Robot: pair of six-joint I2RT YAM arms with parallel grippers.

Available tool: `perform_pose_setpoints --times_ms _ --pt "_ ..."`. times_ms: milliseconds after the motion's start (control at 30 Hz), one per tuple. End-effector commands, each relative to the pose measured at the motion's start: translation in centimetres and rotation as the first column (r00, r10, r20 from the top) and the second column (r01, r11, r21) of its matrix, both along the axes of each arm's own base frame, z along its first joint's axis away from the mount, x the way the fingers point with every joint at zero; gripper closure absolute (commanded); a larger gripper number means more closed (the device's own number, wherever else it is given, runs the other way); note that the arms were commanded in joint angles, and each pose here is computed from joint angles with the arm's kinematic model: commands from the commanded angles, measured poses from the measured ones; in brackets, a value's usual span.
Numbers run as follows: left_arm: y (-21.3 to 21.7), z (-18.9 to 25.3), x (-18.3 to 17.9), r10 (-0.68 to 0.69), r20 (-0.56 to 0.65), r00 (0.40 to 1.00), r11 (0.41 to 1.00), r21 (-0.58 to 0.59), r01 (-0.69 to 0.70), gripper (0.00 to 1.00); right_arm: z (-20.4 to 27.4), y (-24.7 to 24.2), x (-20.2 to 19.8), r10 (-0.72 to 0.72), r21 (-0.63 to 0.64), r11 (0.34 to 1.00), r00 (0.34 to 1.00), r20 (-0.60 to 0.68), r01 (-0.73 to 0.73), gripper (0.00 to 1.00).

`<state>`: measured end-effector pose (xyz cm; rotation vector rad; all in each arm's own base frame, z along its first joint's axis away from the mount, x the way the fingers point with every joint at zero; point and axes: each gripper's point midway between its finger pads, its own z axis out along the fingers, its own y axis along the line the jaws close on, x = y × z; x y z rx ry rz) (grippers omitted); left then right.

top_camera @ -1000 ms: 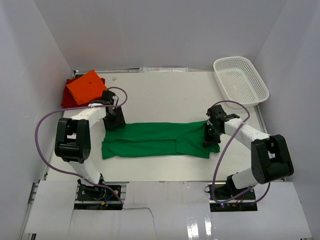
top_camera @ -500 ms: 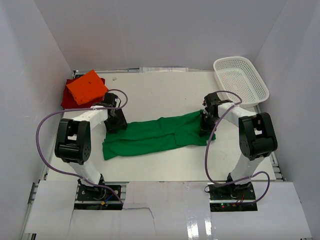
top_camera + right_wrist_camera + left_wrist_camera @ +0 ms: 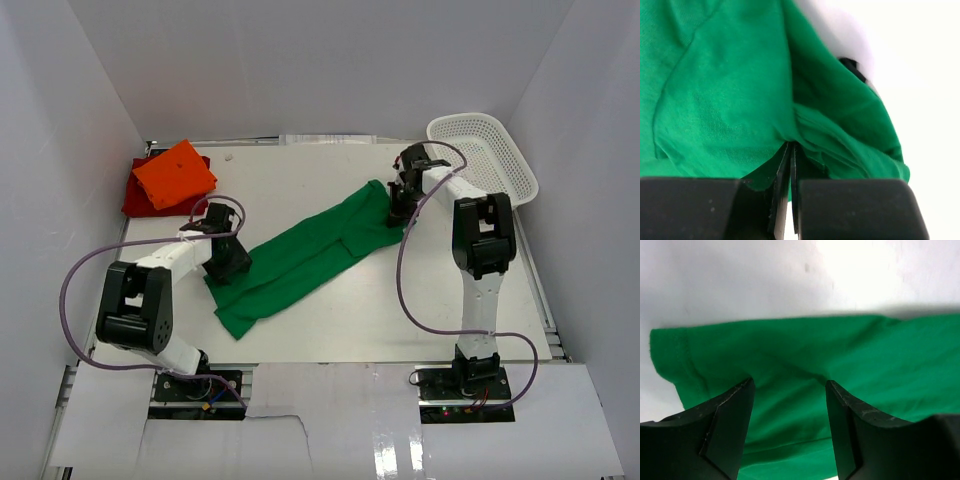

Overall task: Fold and stack the t-shirts
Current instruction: Rotate the tshirt 90 degrees

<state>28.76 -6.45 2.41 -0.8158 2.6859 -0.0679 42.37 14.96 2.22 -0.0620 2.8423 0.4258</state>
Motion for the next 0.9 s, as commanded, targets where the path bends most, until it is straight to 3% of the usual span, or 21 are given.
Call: perform_pose_setpoints --times_ms 0,233,400,633,867 --pt "-1.6 1.2 -1.5 0.012 0.041 0.999 0.999 -0.038 -0.011 0.30 -2.6 0.1 3.2 0.049 -0.003 0.999 0.999 0.023 -0.049 0.92" --pt "-4.8 2.4 -4.1 0.021 0.099 0.995 0.992 -0.123 -0.008 0.30 -2.0 0.4 9.8 0.015 0.086 0.996 0.994 0.109 -0.024 0.92" --pt "-7.5 2.6 -5.3 -0.057 0.095 0.994 0.980 -0.182 0.073 0.30 -1.8 0.4 13.2 0.002 0.165 0.986 0.987 0.162 -0.029 0.92" --pt "-11.0 -1.8 -10.6 -0.193 -0.048 0.980 0.969 -0.165 0.183 0.29 -1.3 -0.3 15.5 -0.053 0.252 0.968 0.973 0.225 -0.005 0.92" --pt "-14.2 -5.2 -14.4 -0.336 -0.164 0.928 0.939 -0.140 0.315 0.29 -1.7 0.0 16.7 -0.067 0.293 0.956 0.968 0.243 -0.007 0.92"
